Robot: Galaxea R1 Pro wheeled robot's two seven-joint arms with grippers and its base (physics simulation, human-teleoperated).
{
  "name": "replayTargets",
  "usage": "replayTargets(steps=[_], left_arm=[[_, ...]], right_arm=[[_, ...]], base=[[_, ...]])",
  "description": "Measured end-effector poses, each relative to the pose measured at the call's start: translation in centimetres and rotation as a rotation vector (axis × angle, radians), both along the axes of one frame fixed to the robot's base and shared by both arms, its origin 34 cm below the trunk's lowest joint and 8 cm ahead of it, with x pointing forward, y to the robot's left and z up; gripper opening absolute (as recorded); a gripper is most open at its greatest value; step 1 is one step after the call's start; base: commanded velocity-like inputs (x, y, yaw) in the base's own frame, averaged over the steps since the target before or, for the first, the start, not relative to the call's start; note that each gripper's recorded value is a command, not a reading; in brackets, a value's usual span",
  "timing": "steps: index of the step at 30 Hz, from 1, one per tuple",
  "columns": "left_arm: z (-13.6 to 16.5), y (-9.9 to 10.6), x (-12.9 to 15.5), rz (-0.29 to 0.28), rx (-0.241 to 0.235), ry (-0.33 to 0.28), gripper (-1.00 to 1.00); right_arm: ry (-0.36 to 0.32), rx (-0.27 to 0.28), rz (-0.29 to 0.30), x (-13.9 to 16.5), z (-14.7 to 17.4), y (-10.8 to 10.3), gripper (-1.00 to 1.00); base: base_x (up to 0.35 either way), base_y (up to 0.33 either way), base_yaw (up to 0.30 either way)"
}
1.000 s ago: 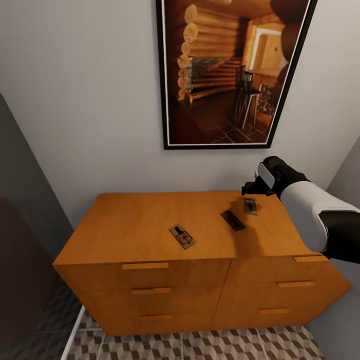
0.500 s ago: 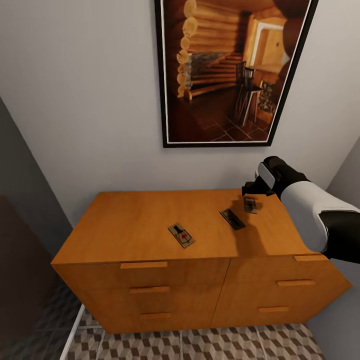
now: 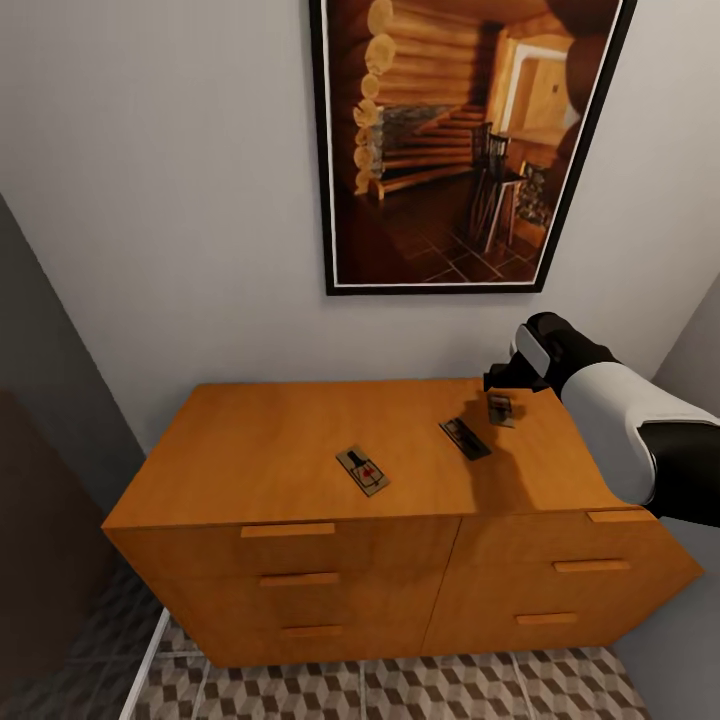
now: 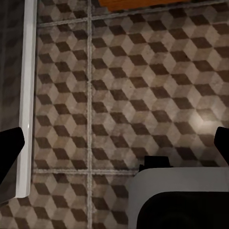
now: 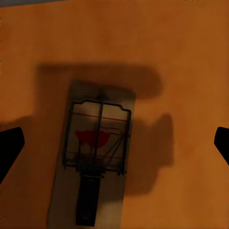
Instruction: Take the four mousetraps from the cabinet in the bathroom and place them on the bathroom floor. Make sure all four end up on the same floor surface, and ensure that at least two of them are either under or directly next to the same bathroom sink.
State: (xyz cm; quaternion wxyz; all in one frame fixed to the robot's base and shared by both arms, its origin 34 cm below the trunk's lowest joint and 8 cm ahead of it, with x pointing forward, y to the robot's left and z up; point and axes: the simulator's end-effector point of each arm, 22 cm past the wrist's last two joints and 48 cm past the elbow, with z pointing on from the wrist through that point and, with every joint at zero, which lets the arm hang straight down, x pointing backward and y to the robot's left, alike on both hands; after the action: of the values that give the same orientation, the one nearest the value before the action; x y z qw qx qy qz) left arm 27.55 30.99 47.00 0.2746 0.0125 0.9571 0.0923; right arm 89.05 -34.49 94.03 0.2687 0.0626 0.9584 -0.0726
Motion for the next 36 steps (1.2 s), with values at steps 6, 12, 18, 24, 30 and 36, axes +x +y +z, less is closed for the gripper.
replayTargets(steps=[6, 12, 18, 24, 30, 36], left_arm=[[-0.01, -0.05, 0.02, -0.001, -0.001, 0.0, 1.0], [0.0, -0.04, 0.03, 0.0, -0.001, 0.0, 1.0], [0.0, 0.01, -0.03, 0.0, 0.0, 0.0, 1.0], [0.0, 0.03, -0.03, 0.0, 0.0, 0.0, 1.0], [0.0, 0.05, 0.0, 0.0, 0.001, 0.0, 1.0], [0.0, 0.05, -0.01, 0.0, 0.001, 0.0, 1.0]], right_arm=[[0.0, 0.0, 0.0, 0.02, -0.02, -0.04, 1.0], [0.0, 0.0, 0.0, 0.0, -0.02, -0.04, 1.0], [-0.001, -0.001, -0.001, 0.0, -0.02, -0.07, 1.0], [0.0, -0.002, -0.001, -0.01, -0.01, -0.11, 1.0], [0.0, -0.002, -0.001, 0.01, -0.02, -0.11, 1.0], [0.0, -0.002, -0.001, 0.0, -0.01, -0.12, 1.0]], base=[[-0.064, 0.0, 0.0], [-0.033, 0.0, 0.0], [-0.005, 0.0, 0.0], [0.0, 0.0, 0.0], [-0.064, 0.0, 0.0], [-0.032, 0.0, 0.0]])
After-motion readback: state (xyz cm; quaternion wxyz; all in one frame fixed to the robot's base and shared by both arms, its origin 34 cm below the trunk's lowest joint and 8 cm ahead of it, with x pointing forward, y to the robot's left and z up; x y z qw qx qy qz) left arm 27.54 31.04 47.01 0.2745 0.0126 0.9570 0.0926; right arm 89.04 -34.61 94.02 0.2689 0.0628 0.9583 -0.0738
